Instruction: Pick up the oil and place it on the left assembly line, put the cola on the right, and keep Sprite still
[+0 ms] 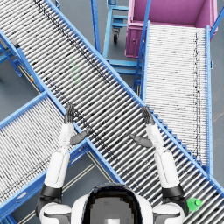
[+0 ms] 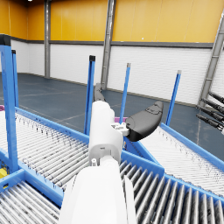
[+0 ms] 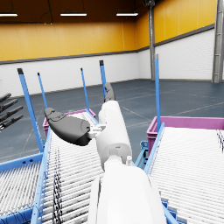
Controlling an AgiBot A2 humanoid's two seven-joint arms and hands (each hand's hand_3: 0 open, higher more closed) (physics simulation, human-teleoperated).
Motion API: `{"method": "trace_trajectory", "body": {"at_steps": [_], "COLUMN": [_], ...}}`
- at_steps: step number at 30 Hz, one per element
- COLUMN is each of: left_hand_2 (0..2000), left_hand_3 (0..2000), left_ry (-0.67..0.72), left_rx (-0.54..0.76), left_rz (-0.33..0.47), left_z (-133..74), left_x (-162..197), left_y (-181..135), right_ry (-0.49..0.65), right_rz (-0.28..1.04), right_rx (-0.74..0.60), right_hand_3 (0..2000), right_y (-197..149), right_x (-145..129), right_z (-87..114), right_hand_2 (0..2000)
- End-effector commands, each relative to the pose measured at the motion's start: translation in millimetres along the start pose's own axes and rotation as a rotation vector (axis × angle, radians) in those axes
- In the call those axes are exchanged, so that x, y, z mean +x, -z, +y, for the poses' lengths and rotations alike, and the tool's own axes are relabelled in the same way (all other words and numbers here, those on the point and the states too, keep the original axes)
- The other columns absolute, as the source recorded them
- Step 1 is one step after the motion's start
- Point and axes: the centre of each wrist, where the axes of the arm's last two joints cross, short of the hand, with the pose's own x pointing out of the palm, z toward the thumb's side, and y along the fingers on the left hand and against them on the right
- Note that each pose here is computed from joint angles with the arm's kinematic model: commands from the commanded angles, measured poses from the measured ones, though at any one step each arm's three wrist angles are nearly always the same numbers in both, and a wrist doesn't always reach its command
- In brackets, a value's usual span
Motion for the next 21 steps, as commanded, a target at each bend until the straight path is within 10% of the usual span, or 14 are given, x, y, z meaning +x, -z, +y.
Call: {"method": "trace_trajectory", "body": {"at_steps": [1, 21], "left_hand_2": [0, 0], "left_hand_3": [0, 0], "left_ry": [0.000, 0.000], "left_rx": [0.000, 0.000], "left_rz": [0.000, 0.000], "left_z": [0.0, 0.0], "left_x": [0.0, 0.0], "left_y": [0.0, 0.0], "right_ry": [0.000, 0.000], "right_rz": [0.000, 0.000], "right_rx": [0.000, 0.000], "right_hand_3": [0, 0], "right_y": [0.0, 0.0], "right_x": [0.0, 0.0], "right_z": [0.0, 0.0], "right_hand_2": [0, 0]}}
